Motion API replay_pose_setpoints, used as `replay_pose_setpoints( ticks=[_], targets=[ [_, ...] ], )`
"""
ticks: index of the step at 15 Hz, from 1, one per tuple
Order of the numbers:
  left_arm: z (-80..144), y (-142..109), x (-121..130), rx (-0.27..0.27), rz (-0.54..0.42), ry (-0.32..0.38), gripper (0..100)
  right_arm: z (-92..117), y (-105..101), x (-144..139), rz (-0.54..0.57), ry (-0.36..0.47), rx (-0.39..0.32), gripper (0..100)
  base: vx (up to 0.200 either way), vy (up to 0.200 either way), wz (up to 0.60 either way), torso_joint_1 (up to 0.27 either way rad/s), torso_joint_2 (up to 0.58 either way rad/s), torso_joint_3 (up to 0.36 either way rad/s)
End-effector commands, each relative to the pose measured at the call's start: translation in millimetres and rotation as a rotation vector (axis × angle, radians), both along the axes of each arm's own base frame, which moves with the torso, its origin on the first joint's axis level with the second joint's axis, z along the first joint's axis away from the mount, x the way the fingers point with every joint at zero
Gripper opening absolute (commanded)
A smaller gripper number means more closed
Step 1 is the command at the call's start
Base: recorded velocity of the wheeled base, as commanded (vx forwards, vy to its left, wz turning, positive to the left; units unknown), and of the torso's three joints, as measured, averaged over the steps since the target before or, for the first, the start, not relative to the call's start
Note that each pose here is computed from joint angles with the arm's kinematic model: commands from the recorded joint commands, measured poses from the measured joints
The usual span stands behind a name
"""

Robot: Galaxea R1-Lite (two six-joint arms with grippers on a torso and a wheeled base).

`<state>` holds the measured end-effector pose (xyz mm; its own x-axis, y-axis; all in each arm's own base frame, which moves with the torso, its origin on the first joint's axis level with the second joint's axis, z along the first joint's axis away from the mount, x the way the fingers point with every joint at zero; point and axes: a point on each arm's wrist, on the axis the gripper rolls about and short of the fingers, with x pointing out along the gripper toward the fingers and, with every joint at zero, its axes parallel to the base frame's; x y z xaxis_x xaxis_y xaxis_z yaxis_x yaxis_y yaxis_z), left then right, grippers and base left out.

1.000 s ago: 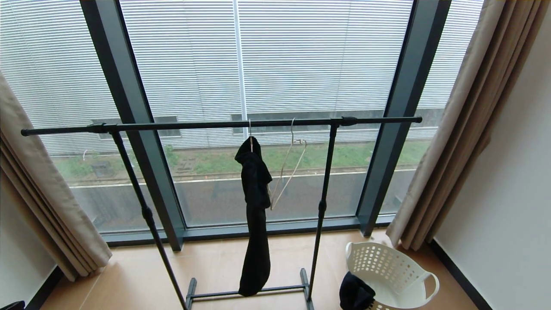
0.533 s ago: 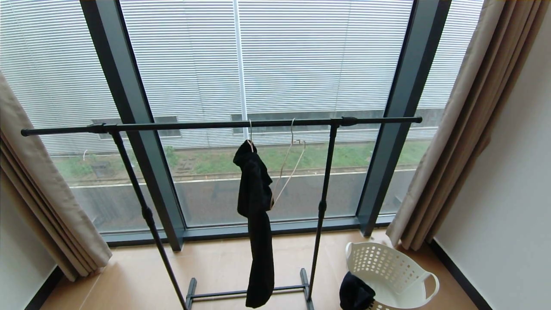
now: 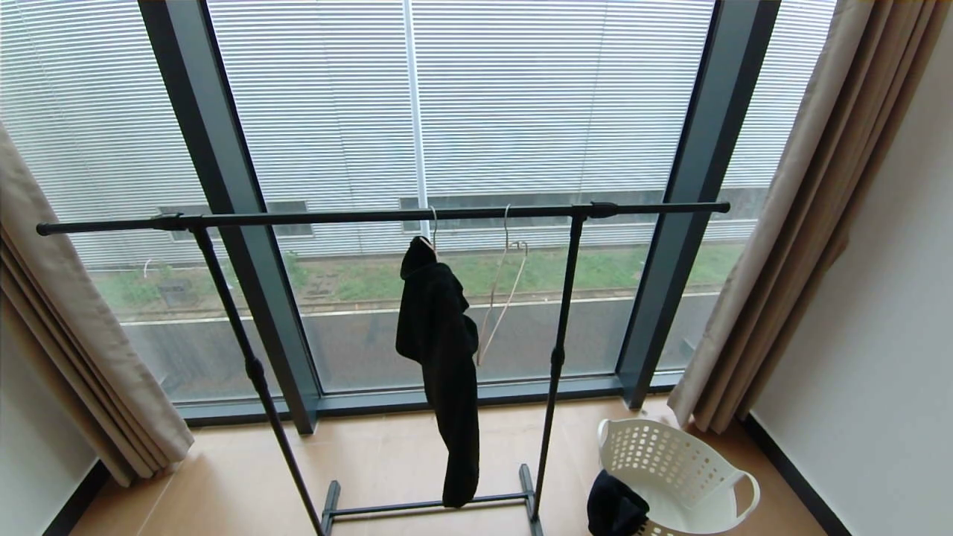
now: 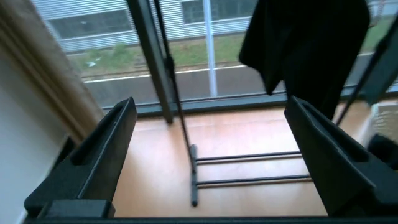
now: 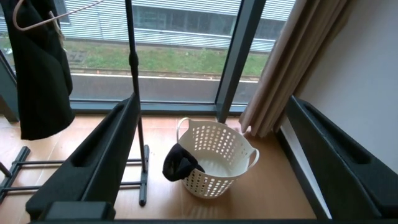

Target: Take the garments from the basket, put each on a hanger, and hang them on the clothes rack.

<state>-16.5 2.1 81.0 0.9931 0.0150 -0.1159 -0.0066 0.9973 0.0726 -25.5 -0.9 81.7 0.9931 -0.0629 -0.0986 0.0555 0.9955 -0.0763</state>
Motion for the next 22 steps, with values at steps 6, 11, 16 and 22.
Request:
replay_pose_setpoints(
  ticks=[6,11,16,22],
  targets=[
    [-5.0,-3.0,-7.3,-0.031,-0.037,-0.091,100,-2.9,0.3,1.5,0.009,0.007,0.031,100,0.0,0.0,0.0,0.0,0.0,0.0],
    [-4.1,-2.4,-7.5,-0.093,-0.018,-0.095,100,-3.0,0.3,0.4,0.006,-0.014,0.081,100,0.0,0.0,0.0,0.0,0.0,0.0],
    [-4.1,-2.4,-7.6,-0.09,-0.021,-0.096,100,-3.1,0.3,-1.1,0.007,-0.038,0.116,100,0.0,0.0,0.0,0.0,0.0,0.0],
    [-4.1,-2.5,-7.6,-0.093,-0.024,-0.096,100,-3.3,0.5,-1.1,0.034,-0.034,0.106,100,0.0,0.0,0.0,0.0,0.0,0.0]
  ],
)
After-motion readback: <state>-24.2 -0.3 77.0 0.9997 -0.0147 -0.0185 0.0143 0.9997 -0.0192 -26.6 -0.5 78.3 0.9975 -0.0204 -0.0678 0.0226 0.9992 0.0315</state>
